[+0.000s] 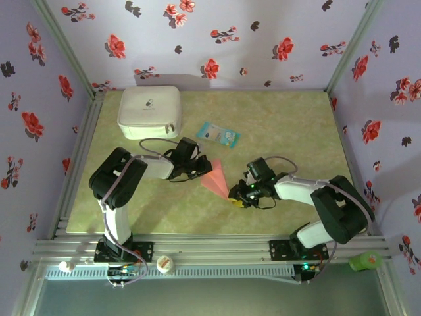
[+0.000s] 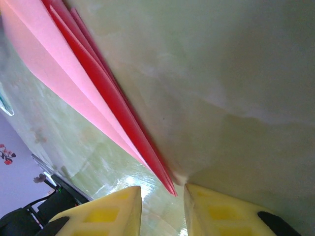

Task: Fold a paper plane with a square sheet of paper (pick it up from the middle)
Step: Fourth fold the wing at the center of the table, then turn over the paper at the center of the table.

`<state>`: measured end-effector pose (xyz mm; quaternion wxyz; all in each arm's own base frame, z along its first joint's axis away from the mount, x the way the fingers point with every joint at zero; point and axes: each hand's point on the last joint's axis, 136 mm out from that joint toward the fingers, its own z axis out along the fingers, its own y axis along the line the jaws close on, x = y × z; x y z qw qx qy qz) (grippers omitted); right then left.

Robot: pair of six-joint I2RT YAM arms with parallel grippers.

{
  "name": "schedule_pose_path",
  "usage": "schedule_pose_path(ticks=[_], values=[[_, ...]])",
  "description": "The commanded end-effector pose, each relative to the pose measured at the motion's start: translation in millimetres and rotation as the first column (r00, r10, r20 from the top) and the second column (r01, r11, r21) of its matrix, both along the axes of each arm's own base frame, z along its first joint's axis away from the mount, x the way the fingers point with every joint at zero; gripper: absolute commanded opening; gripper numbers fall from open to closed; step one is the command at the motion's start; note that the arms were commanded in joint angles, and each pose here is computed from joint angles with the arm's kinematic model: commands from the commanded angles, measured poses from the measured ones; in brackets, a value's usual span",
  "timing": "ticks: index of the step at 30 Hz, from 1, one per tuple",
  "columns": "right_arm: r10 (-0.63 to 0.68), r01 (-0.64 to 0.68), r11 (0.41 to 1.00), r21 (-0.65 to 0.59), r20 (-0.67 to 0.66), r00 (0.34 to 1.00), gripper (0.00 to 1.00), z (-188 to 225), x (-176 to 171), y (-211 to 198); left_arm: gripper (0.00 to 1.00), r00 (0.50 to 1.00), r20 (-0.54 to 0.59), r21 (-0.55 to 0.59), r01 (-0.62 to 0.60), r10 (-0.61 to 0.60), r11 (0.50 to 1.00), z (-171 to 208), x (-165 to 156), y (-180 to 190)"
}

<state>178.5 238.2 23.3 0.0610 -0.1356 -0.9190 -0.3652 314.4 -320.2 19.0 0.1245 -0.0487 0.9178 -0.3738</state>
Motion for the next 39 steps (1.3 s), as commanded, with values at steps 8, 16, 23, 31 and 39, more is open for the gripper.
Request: schedule_pose_path(ticks=[8, 16, 23, 31, 39], values=[[0.018, -0.018, 0.999, 0.043, 0.01, 1.0, 0.27, 1, 3, 9, 0.07, 0.992, -0.127, 0.118, -0.008, 0.023, 0.993, -37, -24, 24], [0.0, -0.003, 0.998, 0.057, 0.054, 0.999, 0.28, 6, 12, 11, 0.07, 0.992, -0.127, 0.118, -0.008, 0.023, 0.993, -37, -24, 24], [-0.017, 0.011, 0.996, 0.083, 0.076, 0.997, 0.29, 7, 21, 16, 0.07, 0.992, -0.126, 0.117, -0.009, 0.024, 0.993, -37, -24, 23], [-0.043, 0.032, 0.994, 0.107, 0.109, 0.993, 0.29, 9, 35, 18, 0.07, 0.992, -0.125, 0.11, -0.009, 0.023, 0.994, -34, -22, 22], [-0.051, 0.034, 0.991, 0.13, 0.125, 0.991, 0.28, 11, 41, 18, 0.07, 0.992, -0.123, 0.104, -0.01, 0.023, 0.994, -33, -21, 20]])
